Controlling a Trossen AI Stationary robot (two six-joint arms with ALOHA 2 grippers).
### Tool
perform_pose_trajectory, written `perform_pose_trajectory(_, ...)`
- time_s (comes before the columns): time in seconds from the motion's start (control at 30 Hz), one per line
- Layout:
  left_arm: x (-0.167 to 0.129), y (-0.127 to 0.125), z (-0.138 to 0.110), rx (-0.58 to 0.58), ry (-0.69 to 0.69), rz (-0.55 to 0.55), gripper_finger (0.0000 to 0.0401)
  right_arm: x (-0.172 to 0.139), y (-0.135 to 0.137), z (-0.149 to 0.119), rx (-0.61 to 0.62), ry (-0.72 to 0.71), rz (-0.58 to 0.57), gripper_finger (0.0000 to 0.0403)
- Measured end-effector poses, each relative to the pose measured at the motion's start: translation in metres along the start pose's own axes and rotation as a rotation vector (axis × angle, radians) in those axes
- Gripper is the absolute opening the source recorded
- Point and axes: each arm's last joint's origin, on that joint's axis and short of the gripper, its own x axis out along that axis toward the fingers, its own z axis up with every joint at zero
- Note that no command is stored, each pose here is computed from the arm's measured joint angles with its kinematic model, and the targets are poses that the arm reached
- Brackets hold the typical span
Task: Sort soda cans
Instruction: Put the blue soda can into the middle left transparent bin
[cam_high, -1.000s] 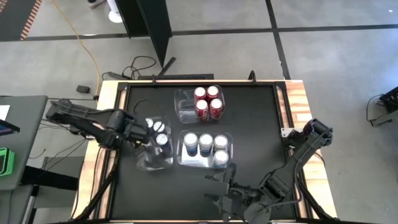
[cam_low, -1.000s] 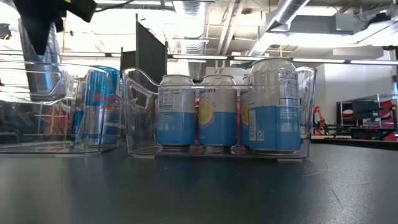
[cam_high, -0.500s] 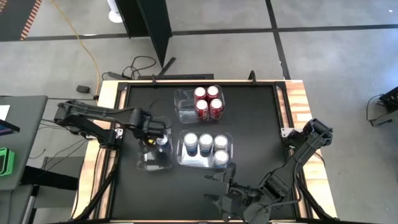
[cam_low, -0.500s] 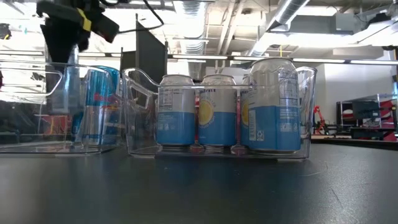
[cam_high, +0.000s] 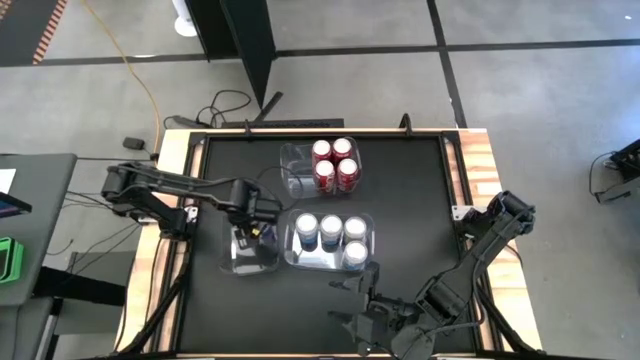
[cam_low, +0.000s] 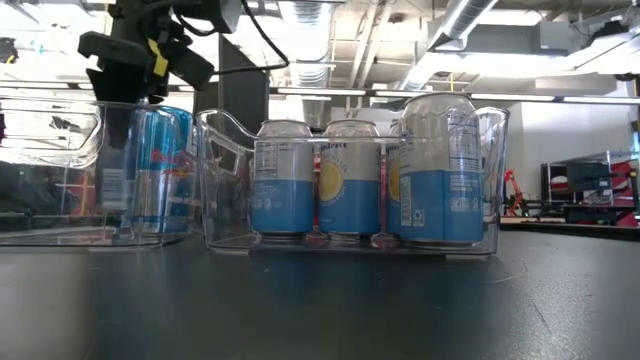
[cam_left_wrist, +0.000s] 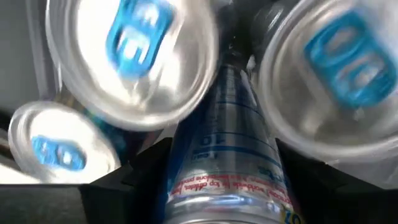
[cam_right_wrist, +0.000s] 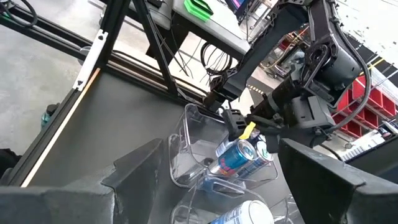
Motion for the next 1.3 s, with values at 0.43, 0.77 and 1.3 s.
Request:
perform_pose_trajectory(0.43, 0.0, -0.001, 0.002, 0.053, -0.021, -0.01, 0.0232, 0.0, 0.0, 0.0, 0.005, 0.0, 0.0, 0.0332)
perform_pose_trajectory(0.77, 0.013, -0.003, 0.001, 0.083, -0.006, -0.034, 0.0288, 0.0, 0.0, 0.0, 0.005, 0.0, 0.0, 0.0332)
perform_pose_trajectory(1.3, 0.009, 0.001, -0.009, 0.085, 0.014, -0.031, 0.0287, 0.0, 0.0, 0.0, 0.007, 0.001, 0.0, 0.0332)
